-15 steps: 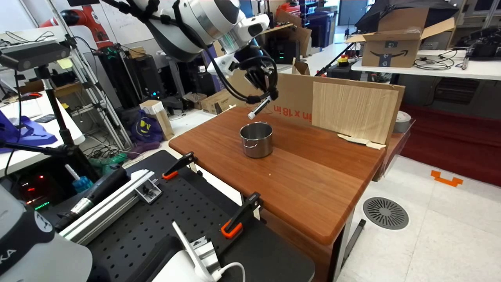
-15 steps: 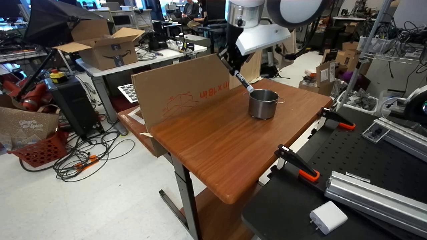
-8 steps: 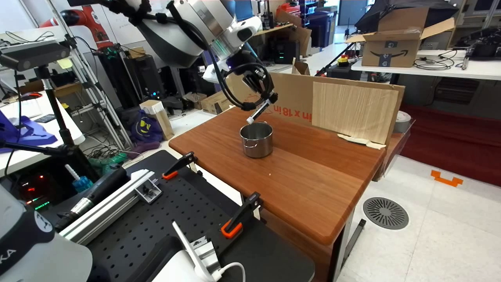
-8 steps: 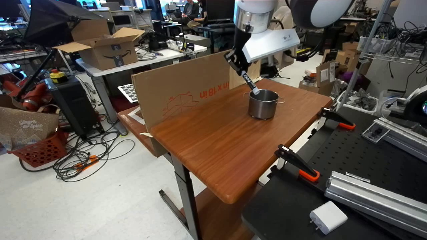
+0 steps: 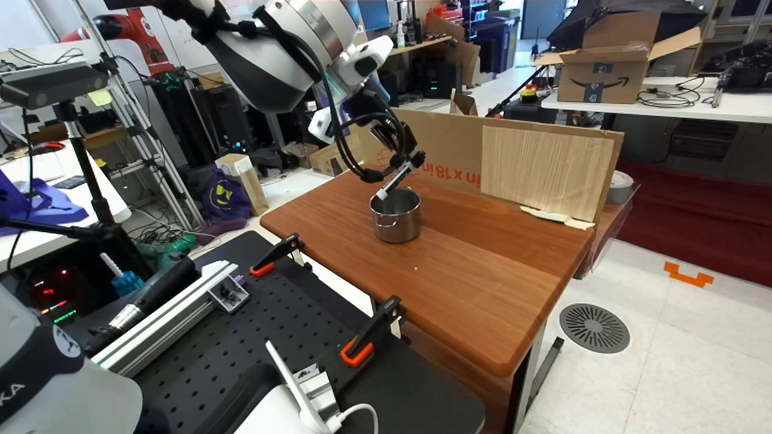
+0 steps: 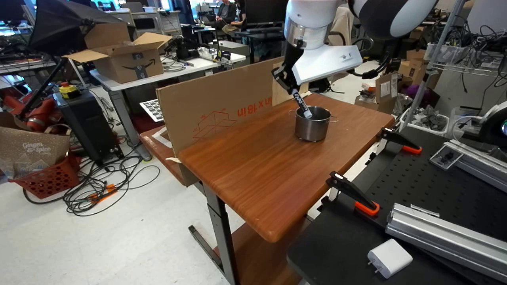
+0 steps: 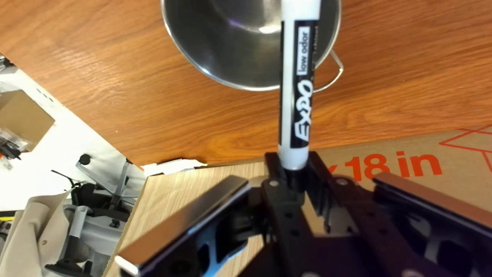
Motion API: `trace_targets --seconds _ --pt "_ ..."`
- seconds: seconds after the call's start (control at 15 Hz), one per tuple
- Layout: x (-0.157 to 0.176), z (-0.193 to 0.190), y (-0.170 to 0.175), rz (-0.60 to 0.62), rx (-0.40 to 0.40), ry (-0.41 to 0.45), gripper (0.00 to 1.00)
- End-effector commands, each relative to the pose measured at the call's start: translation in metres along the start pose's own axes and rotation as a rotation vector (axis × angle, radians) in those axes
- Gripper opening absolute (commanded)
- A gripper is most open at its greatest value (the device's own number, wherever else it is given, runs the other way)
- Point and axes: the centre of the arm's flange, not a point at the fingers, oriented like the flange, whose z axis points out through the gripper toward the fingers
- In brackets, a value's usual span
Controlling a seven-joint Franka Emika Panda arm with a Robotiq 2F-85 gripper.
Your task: Put the marker in the pot
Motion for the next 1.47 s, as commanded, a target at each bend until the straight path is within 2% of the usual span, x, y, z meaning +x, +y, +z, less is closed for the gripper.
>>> trace_targets --seconds 0.0,1.27,1.33,1.4 --pt "-0.01 0.0 0.01 0.03 0.007 0.017 0.05" --pt "-0.021 0.024 0.022 0.061 -0.008 -0.03 0.05" --pt "-0.021 0.025 0.022 0.057 -0.009 -0.033 0.09" --pt "-0.021 0.026 0.022 0.057 -0.009 -0.035 0.32"
